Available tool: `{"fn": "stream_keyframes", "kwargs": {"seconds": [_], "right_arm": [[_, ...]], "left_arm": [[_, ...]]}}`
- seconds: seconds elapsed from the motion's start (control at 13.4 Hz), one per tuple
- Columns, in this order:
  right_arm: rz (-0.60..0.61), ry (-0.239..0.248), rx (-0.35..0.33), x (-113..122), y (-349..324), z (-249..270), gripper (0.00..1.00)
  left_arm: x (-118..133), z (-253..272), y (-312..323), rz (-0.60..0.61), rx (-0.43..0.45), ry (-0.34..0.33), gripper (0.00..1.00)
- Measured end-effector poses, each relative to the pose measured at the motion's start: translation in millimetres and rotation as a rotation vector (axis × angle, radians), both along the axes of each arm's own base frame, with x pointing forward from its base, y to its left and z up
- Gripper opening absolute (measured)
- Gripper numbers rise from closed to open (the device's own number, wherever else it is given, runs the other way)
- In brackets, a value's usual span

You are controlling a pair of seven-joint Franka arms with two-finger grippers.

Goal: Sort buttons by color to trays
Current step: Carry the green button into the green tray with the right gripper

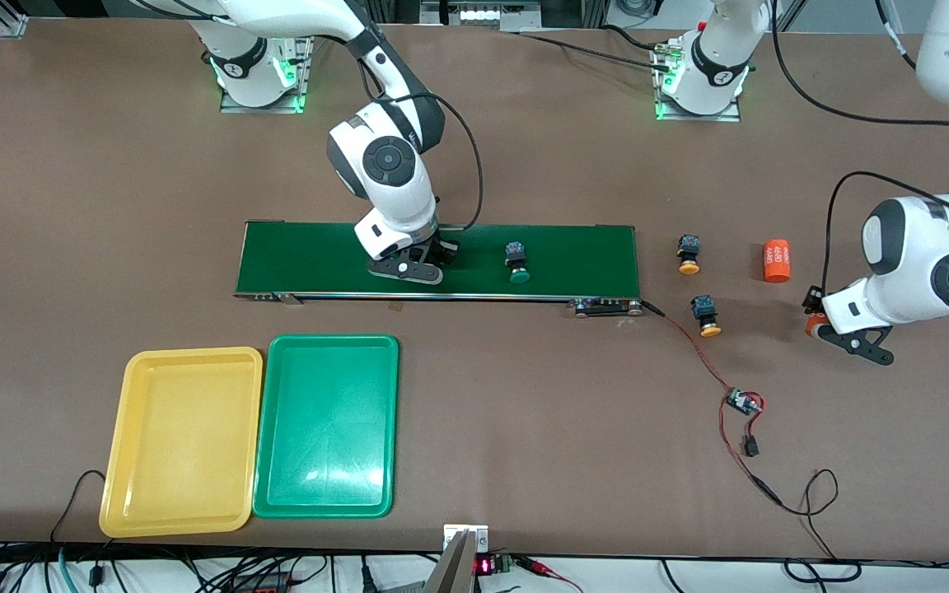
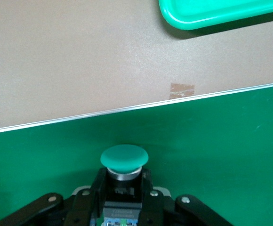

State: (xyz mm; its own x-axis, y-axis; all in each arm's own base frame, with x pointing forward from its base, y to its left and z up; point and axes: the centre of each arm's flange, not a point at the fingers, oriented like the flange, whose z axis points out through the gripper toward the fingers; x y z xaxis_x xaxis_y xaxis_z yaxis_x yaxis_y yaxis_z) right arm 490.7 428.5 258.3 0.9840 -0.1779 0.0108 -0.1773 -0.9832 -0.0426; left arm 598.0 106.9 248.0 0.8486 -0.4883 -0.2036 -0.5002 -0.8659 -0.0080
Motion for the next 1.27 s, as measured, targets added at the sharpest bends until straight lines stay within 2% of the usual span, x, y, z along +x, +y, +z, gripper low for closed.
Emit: {"fn": "stream_keyframes", "kwargs": {"seconds": [0.22,0.37,0.52,0.75,0.9,1.05,1.27], "right_arm": [[-0.012,-0.012,-0.006,8.0,-7.8,3.1,0.33],[-0.016,-0.053,-0.015,27.6,-23.1,17.4,0.33],[-0.001,-0.114,-0.028,57.5,-47.2,45.9,0.33],[0.06,-0.188,-0.045,109.4,-92.0,100.4,0.33],[0.097,-0.221,-0.059,144.0,-140.7,122.9,0.33],[0.134,-0.218,-0.086,168.8,-194.2,120.3,0.33],[0.164,-0.206,-0.116,189.8,-223.7,91.7,0.33]], "left_arm": [[0.4,43.9,-88.8,-0.261,-0.036,0.044,0.5],[-3.4,58.8,-158.4,-0.408,-0.065,0.042,0.5],[-16.1,66.6,-231.8,-0.546,-0.101,0.04,0.5],[-49.2,72.5,-324.3,-0.716,-0.14,0.046,0.5],[-71.7,68.7,-368.6,-0.812,-0.163,0.056,0.5],[-93.7,54.3,-406.5,-0.888,-0.191,0.037,0.5],[-117.0,16.8,-420.4,-0.928,-0.254,-0.048,0.5]]}}
